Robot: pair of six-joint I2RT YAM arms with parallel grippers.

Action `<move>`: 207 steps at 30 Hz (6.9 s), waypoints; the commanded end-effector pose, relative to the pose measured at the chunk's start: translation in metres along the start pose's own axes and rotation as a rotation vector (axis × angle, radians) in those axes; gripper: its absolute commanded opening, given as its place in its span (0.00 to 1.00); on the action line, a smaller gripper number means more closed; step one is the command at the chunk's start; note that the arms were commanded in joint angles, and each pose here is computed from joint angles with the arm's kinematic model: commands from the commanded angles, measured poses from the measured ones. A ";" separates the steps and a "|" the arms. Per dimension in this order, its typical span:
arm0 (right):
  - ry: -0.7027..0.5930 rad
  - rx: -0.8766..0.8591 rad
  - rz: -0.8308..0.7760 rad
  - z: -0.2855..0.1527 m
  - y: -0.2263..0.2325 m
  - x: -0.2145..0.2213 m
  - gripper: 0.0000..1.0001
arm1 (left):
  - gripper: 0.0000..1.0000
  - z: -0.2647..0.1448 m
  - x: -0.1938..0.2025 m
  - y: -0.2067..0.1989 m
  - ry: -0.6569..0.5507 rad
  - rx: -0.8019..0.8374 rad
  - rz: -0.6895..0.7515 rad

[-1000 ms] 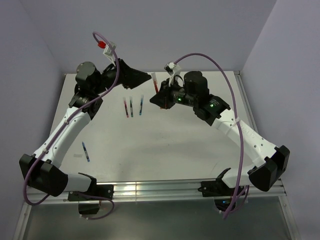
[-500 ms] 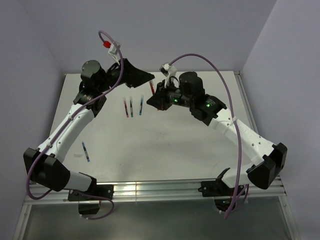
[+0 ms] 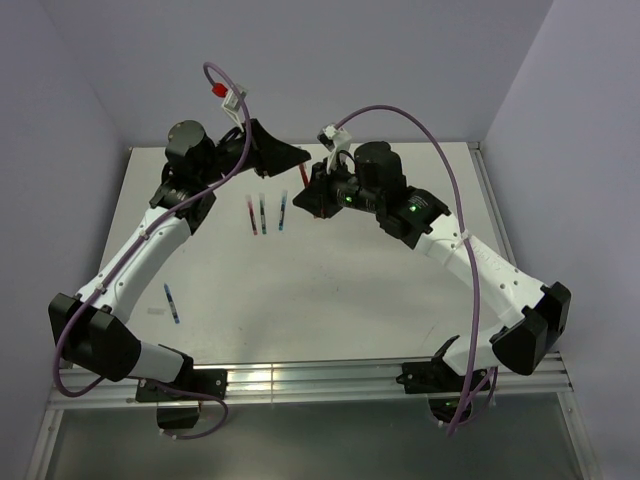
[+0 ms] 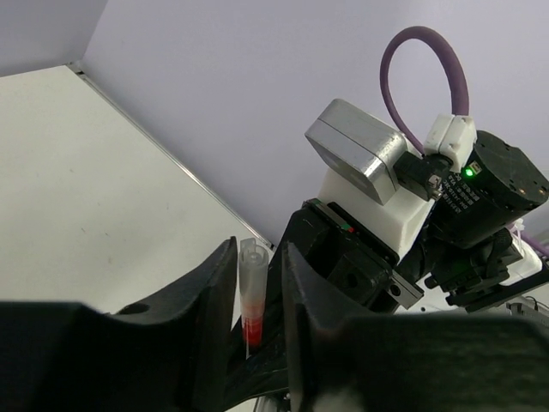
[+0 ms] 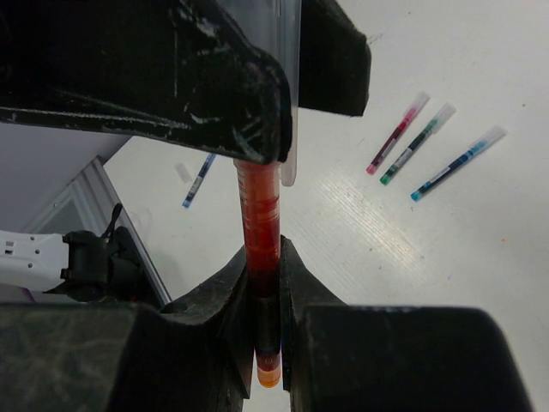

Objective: Insert the pens into the pen caps
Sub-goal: Press the pen cap onto the pen.

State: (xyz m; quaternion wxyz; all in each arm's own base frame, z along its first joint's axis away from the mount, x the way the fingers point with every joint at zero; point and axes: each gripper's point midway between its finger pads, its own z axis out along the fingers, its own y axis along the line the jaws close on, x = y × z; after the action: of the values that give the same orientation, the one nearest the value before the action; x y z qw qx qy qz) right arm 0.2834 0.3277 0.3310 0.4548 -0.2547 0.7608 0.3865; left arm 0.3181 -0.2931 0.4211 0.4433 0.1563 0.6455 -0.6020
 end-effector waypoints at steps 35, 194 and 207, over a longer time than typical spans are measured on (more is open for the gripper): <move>-0.236 -0.420 -0.016 -0.037 0.031 -0.075 0.00 | 0.00 -0.038 0.051 -0.079 0.146 0.486 0.100; 0.004 -0.309 0.149 -0.011 0.019 0.013 0.39 | 0.00 -0.023 0.030 0.016 0.020 0.089 -0.090; -0.022 -0.217 0.175 -0.006 0.004 0.006 0.00 | 0.00 -0.024 0.032 0.007 -0.001 0.122 -0.076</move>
State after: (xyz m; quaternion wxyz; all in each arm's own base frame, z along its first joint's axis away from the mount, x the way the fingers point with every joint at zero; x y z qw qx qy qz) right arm 0.2651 0.3249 0.3071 0.3602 -0.2436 0.7402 0.5128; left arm 0.3092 -0.2776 0.3690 0.3851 0.1274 0.6476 -0.6451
